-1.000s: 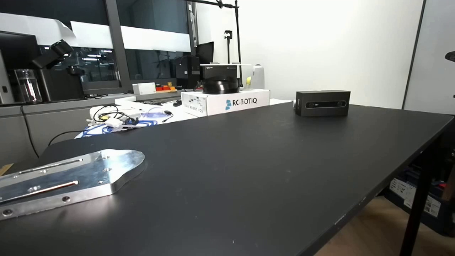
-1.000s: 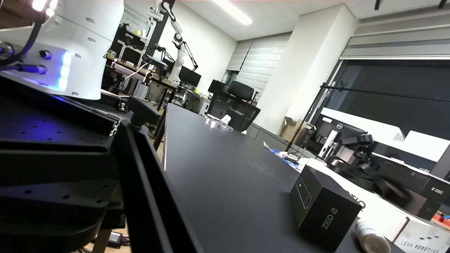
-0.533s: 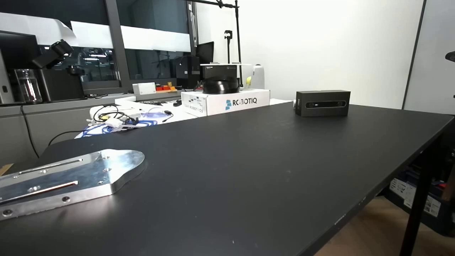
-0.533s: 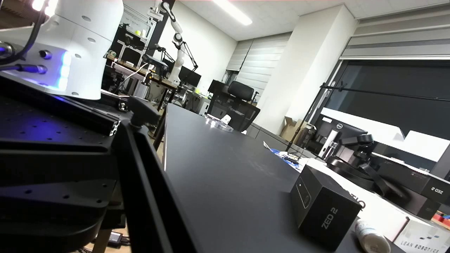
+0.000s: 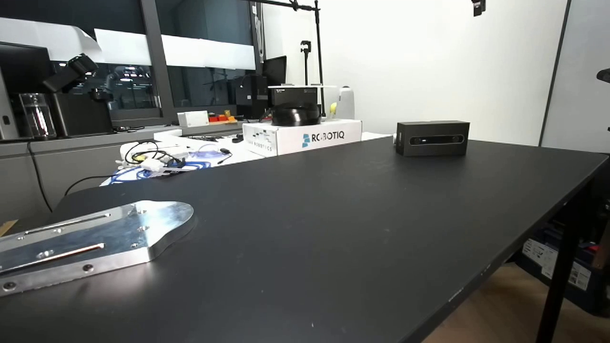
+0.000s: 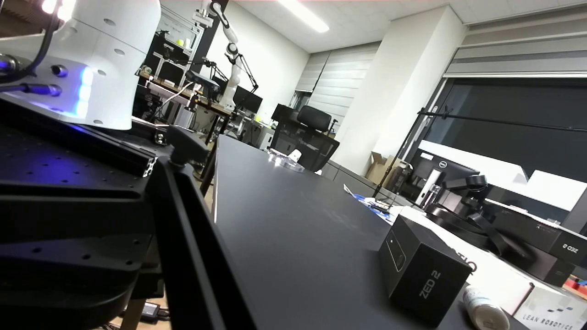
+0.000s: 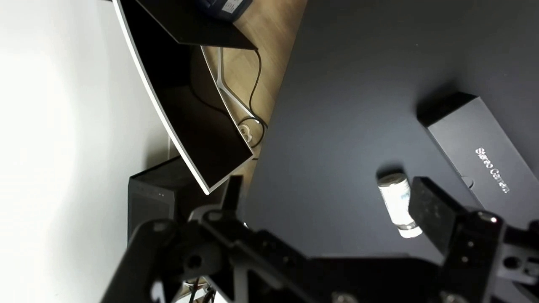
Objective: Pick the bottle and put it on the box
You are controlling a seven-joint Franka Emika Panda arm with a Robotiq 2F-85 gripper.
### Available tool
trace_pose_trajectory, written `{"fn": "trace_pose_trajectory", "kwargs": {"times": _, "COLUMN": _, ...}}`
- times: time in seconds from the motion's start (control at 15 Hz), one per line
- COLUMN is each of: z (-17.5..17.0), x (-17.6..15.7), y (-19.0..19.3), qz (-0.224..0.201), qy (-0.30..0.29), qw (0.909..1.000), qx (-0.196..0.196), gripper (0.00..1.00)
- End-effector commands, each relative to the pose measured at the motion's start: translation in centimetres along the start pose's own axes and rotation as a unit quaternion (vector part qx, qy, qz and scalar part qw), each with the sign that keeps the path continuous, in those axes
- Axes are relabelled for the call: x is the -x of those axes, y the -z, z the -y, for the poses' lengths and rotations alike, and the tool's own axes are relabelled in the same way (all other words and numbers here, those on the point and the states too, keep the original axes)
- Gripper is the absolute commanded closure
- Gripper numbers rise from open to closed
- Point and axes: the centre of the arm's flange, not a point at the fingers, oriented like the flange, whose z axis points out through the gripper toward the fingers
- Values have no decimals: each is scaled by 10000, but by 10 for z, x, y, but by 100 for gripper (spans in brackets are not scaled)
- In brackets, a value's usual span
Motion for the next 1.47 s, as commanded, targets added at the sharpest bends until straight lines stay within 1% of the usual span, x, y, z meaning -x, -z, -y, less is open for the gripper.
{"fn": "trace_pose_trajectory", "kwargs": {"times": 0.0, "z": 0, "x": -1, "y": 0, "qz": 9, "qy": -8, "qw": 10000, "qx": -1, "gripper": 0}}
{"fn": "trace_pose_trajectory", "kwargs": {"times": 0.2, "z": -1, "x": -2, "y": 2, "qz": 8, "qy": -21, "qw": 10000, "qx": 5, "gripper": 0}}
{"fn": "trace_pose_trajectory", "kwargs": {"times": 0.27, "z": -1, "x": -4, "y": 3, "qz": -75, "qy": 17, "qw": 10000, "qx": 45, "gripper": 0}}
{"fn": "trace_pose_trajectory", "kwargs": {"times": 0.4, "z": -2, "x": -16, "y": -3, "qz": -208, "qy": 7, "qw": 9998, "qx": -13, "gripper": 0}}
{"fn": "trace_pose_trajectory", "kwargs": {"times": 0.67, "z": -1, "x": -44, "y": -42, "qz": -358, "qy": 64, "qw": 9993, "qx": -49, "gripper": 0}}
{"fn": "trace_pose_trajectory", "kwargs": {"times": 0.87, "z": -6, "x": -65, "y": -86, "qz": -331, "qy": 145, "qw": 9993, "qx": -57, "gripper": 0}}
{"fn": "trace_pose_trajectory", "kwargs": {"times": 1.07, "z": -7, "x": -85, "y": -125, "qz": -258, "qy": 222, "qw": 9992, "qx": -218, "gripper": 0}}
{"fn": "trace_pose_trajectory", "kwargs": {"times": 1.2, "z": 7, "x": -102, "y": -143, "qz": -244, "qy": 366, "qw": 9986, "qx": -293, "gripper": 0}}
{"fn": "trace_pose_trajectory", "kwargs": {"times": 1.4, "z": 37, "x": -128, "y": -156, "qz": -294, "qy": 602, "qw": 9968, "qx": -437, "gripper": 0}}
